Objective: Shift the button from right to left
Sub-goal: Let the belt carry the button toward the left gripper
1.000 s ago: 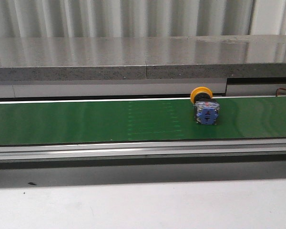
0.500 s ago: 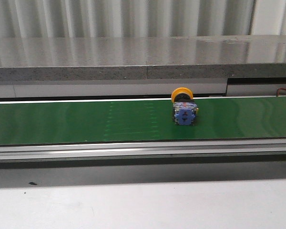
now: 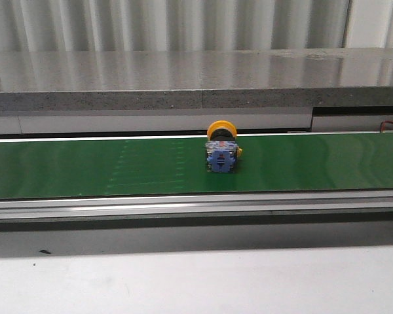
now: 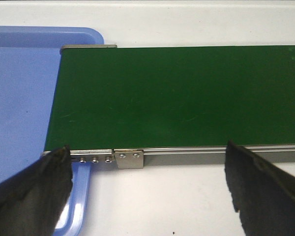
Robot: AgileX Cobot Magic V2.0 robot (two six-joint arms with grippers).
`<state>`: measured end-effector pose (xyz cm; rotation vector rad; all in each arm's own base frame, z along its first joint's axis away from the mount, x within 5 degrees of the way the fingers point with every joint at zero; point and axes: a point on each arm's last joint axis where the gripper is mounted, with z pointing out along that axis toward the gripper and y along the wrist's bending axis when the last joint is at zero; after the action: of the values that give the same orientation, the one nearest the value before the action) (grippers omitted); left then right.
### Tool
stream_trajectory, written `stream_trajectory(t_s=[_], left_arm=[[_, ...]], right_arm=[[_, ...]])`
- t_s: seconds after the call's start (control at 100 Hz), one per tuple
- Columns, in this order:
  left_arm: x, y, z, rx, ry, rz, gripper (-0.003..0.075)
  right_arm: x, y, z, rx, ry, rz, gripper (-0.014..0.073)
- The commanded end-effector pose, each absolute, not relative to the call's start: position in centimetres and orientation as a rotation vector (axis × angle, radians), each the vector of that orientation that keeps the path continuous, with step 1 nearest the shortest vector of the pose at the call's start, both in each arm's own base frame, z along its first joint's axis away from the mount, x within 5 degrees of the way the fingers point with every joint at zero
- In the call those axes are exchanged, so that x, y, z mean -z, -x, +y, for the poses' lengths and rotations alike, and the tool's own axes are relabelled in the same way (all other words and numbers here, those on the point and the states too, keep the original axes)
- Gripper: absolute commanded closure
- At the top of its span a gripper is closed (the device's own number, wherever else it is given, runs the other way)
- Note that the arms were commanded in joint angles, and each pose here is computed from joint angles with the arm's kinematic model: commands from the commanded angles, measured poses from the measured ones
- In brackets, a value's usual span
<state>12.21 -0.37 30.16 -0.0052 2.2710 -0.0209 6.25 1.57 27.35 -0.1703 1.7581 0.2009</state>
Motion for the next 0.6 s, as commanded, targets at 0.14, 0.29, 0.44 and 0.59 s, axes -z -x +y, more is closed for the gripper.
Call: stream_trajectory(t_s=[0.14, 0.29, 0.44, 0.59], left_arm=[[-32.1, -12.9, -0.8, 0.089, 0.027, 2.149, 0.0084], [-32.5, -13.6, -1.5, 0.208, 0.078, 2.204, 0.0084], [-32.8, -15.9, -2.6, 0.340, 0.076, 2.349, 0.0085], [-33.0, -18.9, -4.1, 0.493, 0.046, 2.440, 0.0085]], right_arm=[[-28.9, -6.3, 1.5, -0.195, 0.166, 1.658, 0.0663], [-28.9, -6.3, 1.5, -0.195, 0.166, 1.658, 0.0663], [-28.9, -6.3, 1.5, -0.195, 0.166, 1.658, 0.0663], [-28.9, -6.3, 1.5, -0.195, 0.166, 1.658, 0.0663]])
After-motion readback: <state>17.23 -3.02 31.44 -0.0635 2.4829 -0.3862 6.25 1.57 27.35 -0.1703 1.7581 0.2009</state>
